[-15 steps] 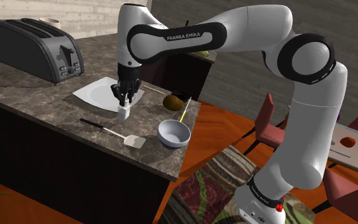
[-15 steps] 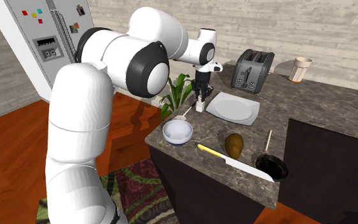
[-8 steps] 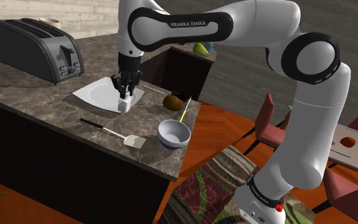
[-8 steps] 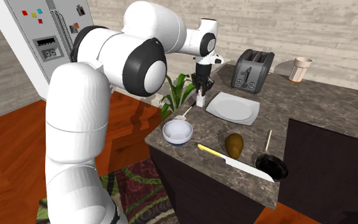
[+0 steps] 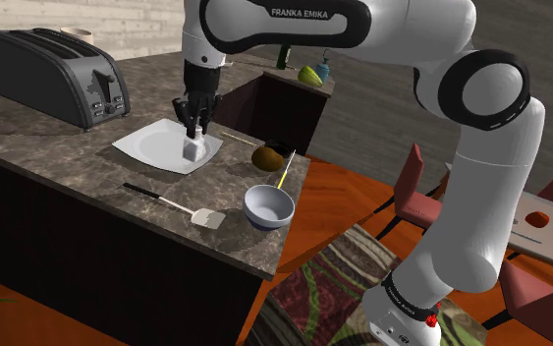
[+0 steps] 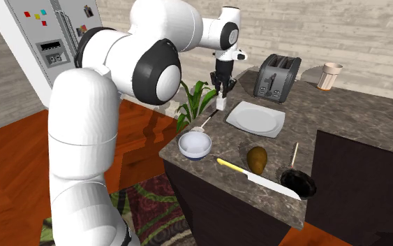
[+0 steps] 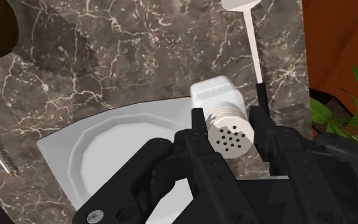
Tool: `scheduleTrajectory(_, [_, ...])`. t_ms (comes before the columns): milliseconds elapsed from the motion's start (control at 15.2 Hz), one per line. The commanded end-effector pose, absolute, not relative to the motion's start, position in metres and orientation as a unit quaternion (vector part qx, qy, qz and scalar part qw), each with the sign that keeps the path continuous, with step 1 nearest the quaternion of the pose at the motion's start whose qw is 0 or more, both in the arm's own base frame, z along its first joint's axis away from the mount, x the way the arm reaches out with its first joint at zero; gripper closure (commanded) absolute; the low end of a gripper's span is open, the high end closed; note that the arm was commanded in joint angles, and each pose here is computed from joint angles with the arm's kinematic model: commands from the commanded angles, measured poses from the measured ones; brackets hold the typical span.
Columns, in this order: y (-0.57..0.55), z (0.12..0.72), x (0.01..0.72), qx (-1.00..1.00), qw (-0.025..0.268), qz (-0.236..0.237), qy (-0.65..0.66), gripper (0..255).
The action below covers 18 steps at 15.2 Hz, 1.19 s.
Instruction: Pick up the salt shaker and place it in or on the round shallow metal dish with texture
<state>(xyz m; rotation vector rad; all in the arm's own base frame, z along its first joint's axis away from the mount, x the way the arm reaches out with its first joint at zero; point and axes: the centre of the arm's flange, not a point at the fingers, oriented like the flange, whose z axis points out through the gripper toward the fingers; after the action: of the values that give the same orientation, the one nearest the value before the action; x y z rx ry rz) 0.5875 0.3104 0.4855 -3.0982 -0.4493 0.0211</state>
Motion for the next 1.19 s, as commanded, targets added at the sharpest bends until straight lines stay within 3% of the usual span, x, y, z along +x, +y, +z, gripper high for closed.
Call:
scheduleTrajectory(0, [0.311,0.491,0.587,-0.990,0.005,0.007,-0.143,255])
scheduleTrajectory(1122, [0.091,0.514,0.624,-0.990,0.005,0.007,-0.143,255])
